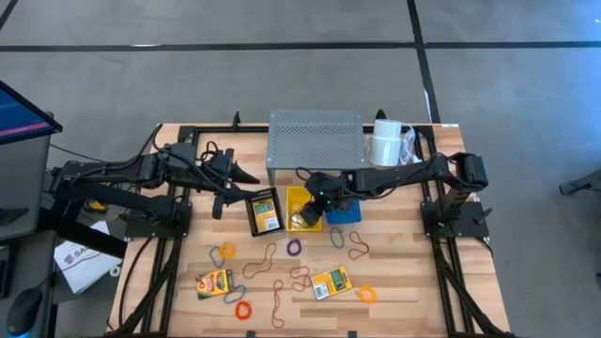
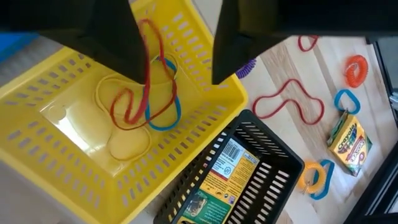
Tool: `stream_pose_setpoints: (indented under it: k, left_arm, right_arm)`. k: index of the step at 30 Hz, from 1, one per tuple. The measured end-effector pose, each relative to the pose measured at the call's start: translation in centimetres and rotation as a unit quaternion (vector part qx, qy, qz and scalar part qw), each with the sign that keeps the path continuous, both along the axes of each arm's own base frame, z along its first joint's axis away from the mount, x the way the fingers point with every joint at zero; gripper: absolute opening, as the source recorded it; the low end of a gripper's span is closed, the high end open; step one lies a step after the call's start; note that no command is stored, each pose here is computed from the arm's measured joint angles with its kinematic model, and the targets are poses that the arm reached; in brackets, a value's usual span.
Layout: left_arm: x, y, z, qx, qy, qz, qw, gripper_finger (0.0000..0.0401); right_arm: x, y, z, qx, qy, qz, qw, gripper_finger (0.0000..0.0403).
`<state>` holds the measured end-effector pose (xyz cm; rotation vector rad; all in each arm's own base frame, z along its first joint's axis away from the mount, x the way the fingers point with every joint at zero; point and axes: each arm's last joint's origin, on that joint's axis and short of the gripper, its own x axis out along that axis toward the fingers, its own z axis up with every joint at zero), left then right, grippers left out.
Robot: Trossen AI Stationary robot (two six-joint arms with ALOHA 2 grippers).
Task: Pick & Place Office Desk Supplies
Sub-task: Put the red rubber band into the yellow basket
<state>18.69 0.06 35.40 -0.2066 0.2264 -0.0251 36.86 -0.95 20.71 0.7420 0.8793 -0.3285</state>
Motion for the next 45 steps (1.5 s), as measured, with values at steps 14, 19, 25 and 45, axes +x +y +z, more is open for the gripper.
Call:
stream_pose_setpoints:
  k: [14, 19, 25, 45]
  left_arm:
    - [0.0, 0.0, 0.0, 0.000, 0.000, 0.000, 1.000, 0.0172]
    - [0.0, 0.0, 0.0, 0.000, 0.000, 0.000, 1.000, 0.0172]
    - [0.0, 0.0, 0.0, 0.000, 0.000, 0.000, 1.000, 0.0172]
    - [0.0, 0.0, 0.0, -0.013, 0.001, 0.003, 1.000, 0.0172]
  right_arm:
    - [-0.6, -0.2, -0.4, -0.018, 0.037, 0.004, 0.999, 0.0131]
    - [-0.9, 0.0, -0.6, -0.065, 0.058, 0.031, 0.996, 0.0107]
    - [-0.2, 0.8, 0.8, -0.146, 0.037, 0.113, 0.982, 0.0113]
    - [0.5, 3.9, 3.3, -0.431, 0.062, 0.358, 0.826, 0.0224]
